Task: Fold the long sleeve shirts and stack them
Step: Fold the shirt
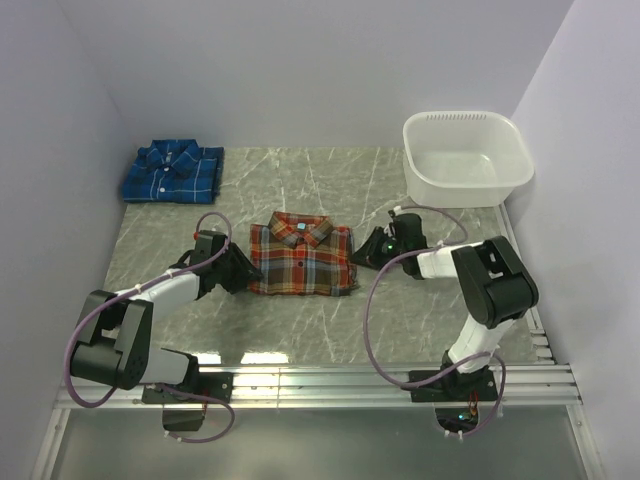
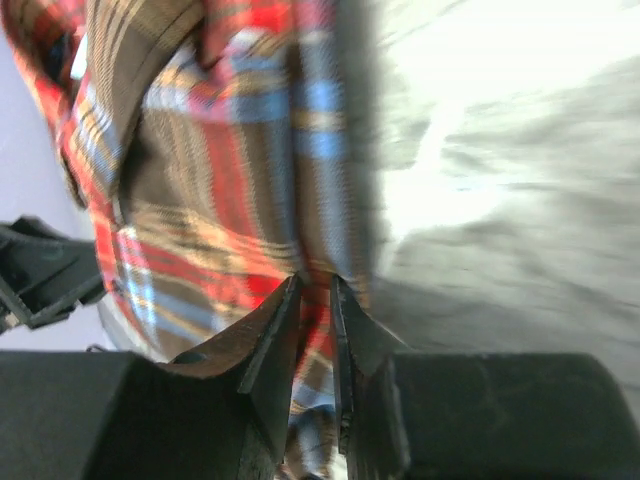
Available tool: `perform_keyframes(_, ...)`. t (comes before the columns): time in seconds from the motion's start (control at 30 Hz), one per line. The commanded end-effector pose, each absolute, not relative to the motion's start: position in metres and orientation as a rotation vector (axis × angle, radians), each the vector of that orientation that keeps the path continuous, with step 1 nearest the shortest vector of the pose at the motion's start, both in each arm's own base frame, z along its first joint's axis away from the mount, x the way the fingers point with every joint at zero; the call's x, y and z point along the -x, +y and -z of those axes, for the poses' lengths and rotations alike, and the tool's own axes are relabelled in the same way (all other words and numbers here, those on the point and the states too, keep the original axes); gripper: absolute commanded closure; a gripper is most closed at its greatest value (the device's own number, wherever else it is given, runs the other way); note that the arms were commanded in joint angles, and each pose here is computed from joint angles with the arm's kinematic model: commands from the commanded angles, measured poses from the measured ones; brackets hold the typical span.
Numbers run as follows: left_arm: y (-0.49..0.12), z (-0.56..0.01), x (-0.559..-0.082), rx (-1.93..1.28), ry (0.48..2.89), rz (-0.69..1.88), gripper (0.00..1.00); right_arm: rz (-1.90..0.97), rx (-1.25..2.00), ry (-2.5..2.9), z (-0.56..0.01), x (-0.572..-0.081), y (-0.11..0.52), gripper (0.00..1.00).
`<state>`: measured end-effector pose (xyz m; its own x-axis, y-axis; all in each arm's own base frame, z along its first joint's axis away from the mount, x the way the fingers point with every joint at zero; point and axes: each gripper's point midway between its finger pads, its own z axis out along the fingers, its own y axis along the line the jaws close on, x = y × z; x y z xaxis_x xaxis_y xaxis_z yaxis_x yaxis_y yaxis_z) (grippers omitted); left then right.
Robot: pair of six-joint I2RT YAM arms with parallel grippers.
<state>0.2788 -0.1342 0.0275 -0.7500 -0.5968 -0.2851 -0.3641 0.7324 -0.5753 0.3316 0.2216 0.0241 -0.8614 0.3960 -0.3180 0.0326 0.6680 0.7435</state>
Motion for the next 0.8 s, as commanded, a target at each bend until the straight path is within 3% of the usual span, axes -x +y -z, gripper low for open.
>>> perform_keyframes(0.0, -0.13, -0.018, -0.272, 0.751, 2.501, 0.655, 0.53, -1.038, -0.285, 2.369, -0.045, -0.335, 0.213, 0.73)
perform_keyframes(0.27, -0.13, -0.028, -0.276, 0.748, 2.478, 0.66, 0.52, -1.131, -0.162, 2.308, -0.091, -0.307, 0.225, 0.72)
perform_keyframes(0.53, -0.128, -0.035, -0.286, 0.773, 2.442, 0.645, 0.5, -1.201, -0.172, 2.465, -0.041, -0.262, 0.241, 0.73)
perform_keyframes(0.77, -0.12, -0.039, -0.305, 0.827, 2.406, 0.647, 0.5, -1.021, -0.24, 2.509, -0.02, -0.276, 0.222, 0.73)
